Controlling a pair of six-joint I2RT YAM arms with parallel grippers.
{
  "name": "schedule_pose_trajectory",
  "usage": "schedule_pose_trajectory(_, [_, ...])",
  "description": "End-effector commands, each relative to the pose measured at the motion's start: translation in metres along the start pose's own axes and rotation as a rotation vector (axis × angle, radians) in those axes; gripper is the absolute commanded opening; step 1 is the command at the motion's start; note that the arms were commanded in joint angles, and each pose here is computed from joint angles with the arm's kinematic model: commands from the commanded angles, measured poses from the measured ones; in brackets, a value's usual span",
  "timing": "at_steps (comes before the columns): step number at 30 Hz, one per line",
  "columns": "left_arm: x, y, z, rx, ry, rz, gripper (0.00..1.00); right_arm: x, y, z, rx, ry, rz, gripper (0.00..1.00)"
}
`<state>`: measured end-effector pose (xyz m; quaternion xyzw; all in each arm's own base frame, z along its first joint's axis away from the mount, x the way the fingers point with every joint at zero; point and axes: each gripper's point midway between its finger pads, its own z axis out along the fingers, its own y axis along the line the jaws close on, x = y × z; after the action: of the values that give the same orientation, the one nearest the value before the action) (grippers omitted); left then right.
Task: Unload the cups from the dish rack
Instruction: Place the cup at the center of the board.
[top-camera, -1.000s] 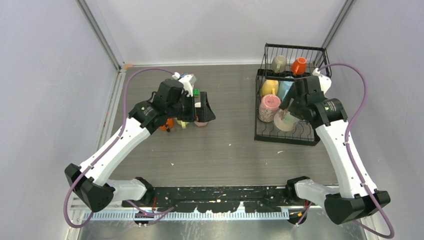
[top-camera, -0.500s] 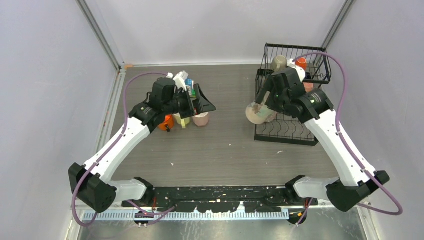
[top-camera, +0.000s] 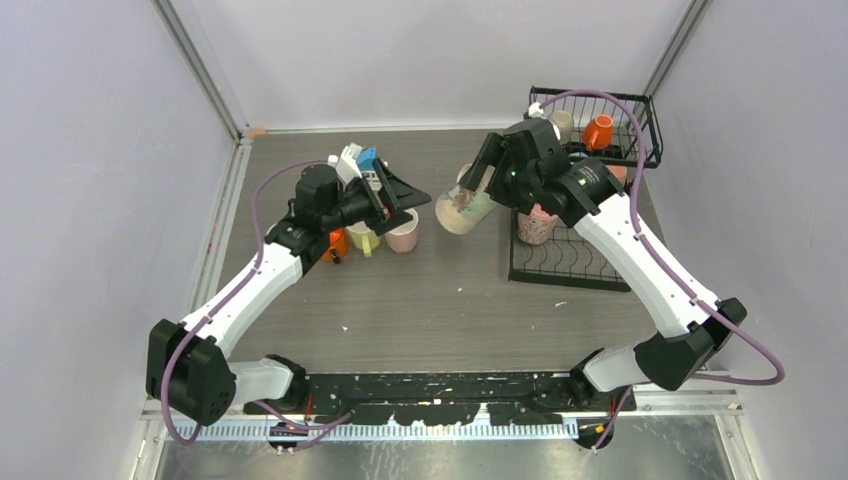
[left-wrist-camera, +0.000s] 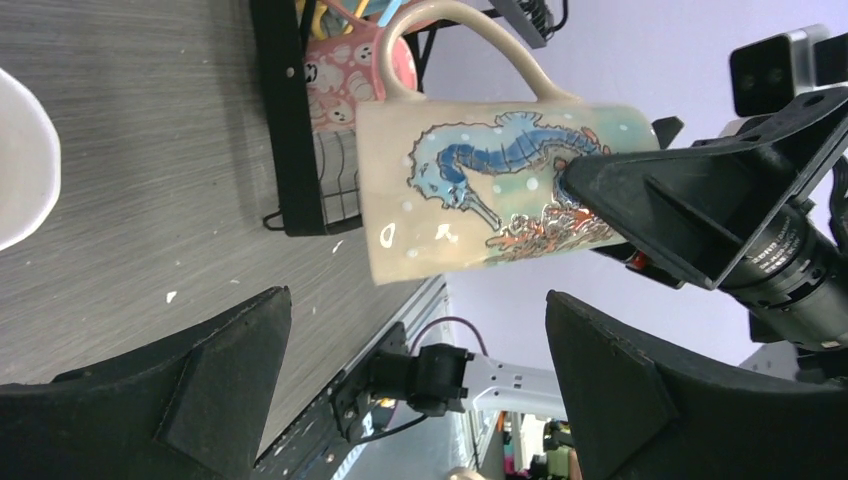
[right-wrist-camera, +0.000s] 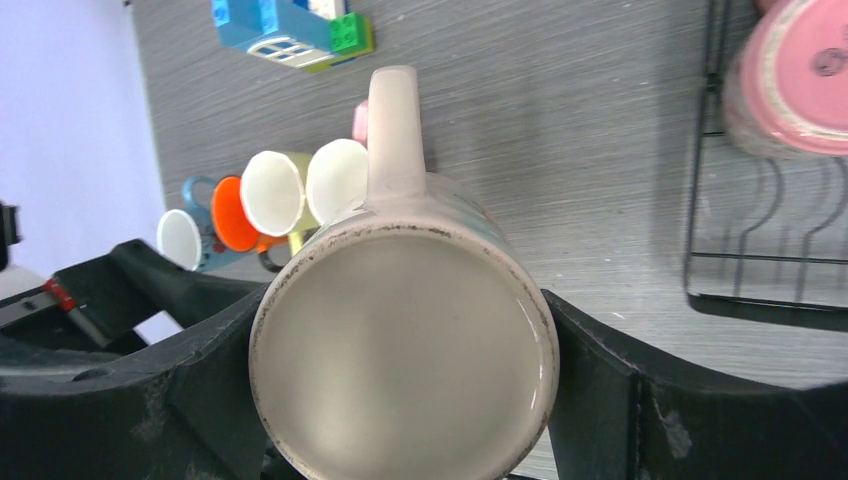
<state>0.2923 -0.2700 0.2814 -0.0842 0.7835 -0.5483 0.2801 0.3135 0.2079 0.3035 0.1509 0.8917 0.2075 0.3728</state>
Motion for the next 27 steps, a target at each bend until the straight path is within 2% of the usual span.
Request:
schedule_pose_trajectory(1, [-0.018, -0.029, -0.001, 0.159, -0.054, -0.028, 1.0, -0.043, 0.068, -0.03, -0.269, -0.119, 0.113, 0.24])
schedule_pose_trajectory(8, [-0.026, -0.029, -0.005, 0.188, -0.091, -0.06, 1.0, -0.044, 0.081, -0.031, -0.322, -0.107, 0.137, 0.25])
schedule_pose_trajectory(20, [-0.026, -0.035, -0.004, 0.276, -0.08, -0.148, 0.97, -0.037, 0.102, -0.031, -0.424, -0.051, 0.172, 0.25])
schedule_pose_trajectory(23, [-0.028, -0.045, -0.01, 0.328, -0.079, -0.174, 0.91, -0.034, 0.109, -0.03, -0.46, -0.026, 0.18, 0.25])
schedule_pose_trajectory(27, [-0.028, -0.056, -0.02, 0.4, -0.082, -0.218, 0.79, -0.031, 0.119, -0.032, -0.522, 0.004, 0.195, 0.26])
